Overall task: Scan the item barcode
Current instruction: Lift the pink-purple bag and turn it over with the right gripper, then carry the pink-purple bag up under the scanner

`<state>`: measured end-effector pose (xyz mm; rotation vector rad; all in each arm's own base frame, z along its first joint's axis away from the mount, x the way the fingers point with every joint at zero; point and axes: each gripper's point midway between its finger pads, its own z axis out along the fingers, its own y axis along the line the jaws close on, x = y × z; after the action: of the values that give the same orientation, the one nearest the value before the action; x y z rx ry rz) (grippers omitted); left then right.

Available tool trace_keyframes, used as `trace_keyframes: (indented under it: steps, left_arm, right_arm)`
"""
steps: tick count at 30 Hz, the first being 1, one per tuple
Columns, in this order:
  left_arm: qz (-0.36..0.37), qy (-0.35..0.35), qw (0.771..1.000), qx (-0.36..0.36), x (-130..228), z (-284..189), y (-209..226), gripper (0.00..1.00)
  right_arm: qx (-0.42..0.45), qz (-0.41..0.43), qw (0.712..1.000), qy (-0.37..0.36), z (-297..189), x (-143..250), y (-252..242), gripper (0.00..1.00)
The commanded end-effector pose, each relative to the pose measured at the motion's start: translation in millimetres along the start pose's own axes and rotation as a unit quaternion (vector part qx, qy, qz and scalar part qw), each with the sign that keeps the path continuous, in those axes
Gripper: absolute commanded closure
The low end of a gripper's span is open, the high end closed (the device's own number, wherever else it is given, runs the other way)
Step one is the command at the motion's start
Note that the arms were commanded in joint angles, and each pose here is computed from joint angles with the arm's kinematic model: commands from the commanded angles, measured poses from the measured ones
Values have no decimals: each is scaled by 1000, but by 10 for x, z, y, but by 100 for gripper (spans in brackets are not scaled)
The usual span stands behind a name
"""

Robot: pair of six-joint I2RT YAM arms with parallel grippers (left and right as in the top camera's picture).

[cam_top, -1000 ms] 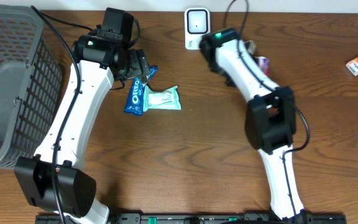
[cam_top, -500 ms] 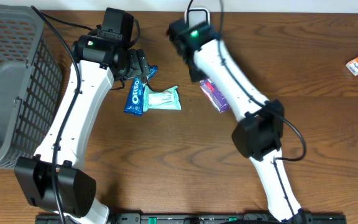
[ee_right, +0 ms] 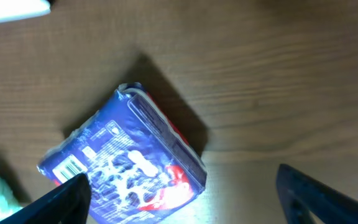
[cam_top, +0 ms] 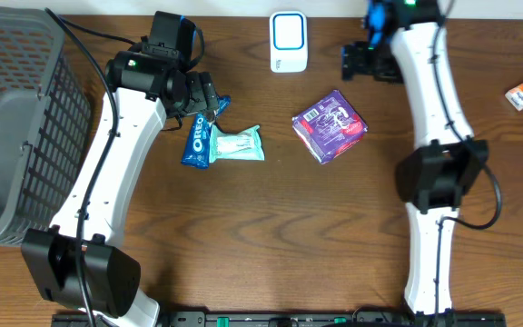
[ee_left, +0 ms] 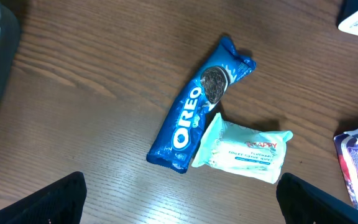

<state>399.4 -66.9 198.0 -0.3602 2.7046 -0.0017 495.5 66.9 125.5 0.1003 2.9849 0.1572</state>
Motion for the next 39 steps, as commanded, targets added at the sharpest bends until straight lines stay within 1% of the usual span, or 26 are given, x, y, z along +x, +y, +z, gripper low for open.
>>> trace_keyframes:
  steps: [1, 3, 5, 8, 10, 12, 13, 15, 17, 18, 20, 22, 23, 24, 26, 28, 30, 32, 34, 35, 36, 38, 39]
  left_arm:
    - [1, 1, 1000, -6, -6, 9, 18, 2]
    - [1, 1, 1000, -6, -6, 9, 18, 2]
    - [1, 1, 1000, -6, -6, 9, 18, 2]
    - [1, 1, 1000, -6, -6, 9, 18, 2]
    - [1, 1, 1000, -6, -6, 9, 18, 2]
    - [1, 1, 1000, -6, -6, 9, 18, 2]
    - [1, 1, 1000, -6, -7, 9, 20, 2]
    - [1, 1, 1000, -6, -6, 9, 18, 2]
    - [1, 1, 1000, -6, -7, 9, 20, 2]
    - [1, 1, 1000, -6, -6, 9, 18, 2]
    - [1, 1, 1000, -6, -6, 9, 18, 2]
    - [1, 1, 1000, -6, -6, 9, 18, 2]
    - [1, 1, 1000, -6, -6, 9, 18, 2]
    - [1, 1, 1000, -6, -6, 9, 18, 2]
    - [1, 1, 1000, -6, -6, 9, 18, 2]
    - [1, 1, 1000, -6, -6, 9, 18, 2]
    - [1, 1, 1000, -6, -6, 9, 18, 2]
    - [1, 1, 1000, -6, -6, 9, 18, 2]
    - [1, 1, 1000, -6, -6, 9, 18, 2]
    - [1, 1, 1000, -6, -6, 9, 18, 2]
    - [1, 1, 1000, -6, -6, 9, 18, 2]
    - [1, 1, 1000, -6, -6, 9, 18, 2]
    - [1, 1, 1000, -6, -6, 9, 18, 2]
  right_arm:
    - [-179, -62, 981, 45, 84, 182, 307, 14]
    - [-259, -87, 960, 60, 162, 296, 366, 14]
    - [-302, -89, 946, 74, 260, 397, 358, 14]
    - [-319, -69, 941, 94, 494, 527, 275, 17]
    - [-321, -62, 939, 104, 643, 607, 243, 20]
    - [-321, -58, 938, 114, 770, 693, 226, 25]
    - [-321, -56, 938, 117, 815, 725, 222, 31]
    - [-321, -54, 938, 122, 876, 771, 217, 50]
    - [-321, -54, 937, 122, 890, 779, 211, 71]
    - [-321, -54, 938, 121, 885, 771, 211, 78]
    - [-319, -49, 939, 115, 842, 712, 213, 82]
    - [-312, -44, 943, 106, 776, 625, 209, 94]
    - [-304, -42, 946, 100, 724, 570, 197, 98]
    - [-291, -39, 951, 94, 674, 513, 172, 99]
    - [-243, -31, 966, 79, 556, 393, 86, 99]
    - [-157, -21, 986, 58, 402, 278, -72, 99]
    - [-42, 2, 999, 32, 215, 195, -280, 99]
    - [90, 38, 995, -1, -5, 159, -520, 99]
    - [221, 65, 972, -42, -278, 158, -732, 99]
    - [283, 79, 954, -64, -428, 169, -817, 99]
    - [349, 93, 928, -89, -588, 192, -884, 99]
    - [430, 110, 887, -128, -815, 245, -907, 99]
    - [454, 113, 872, -142, -859, 270, -878, 99]
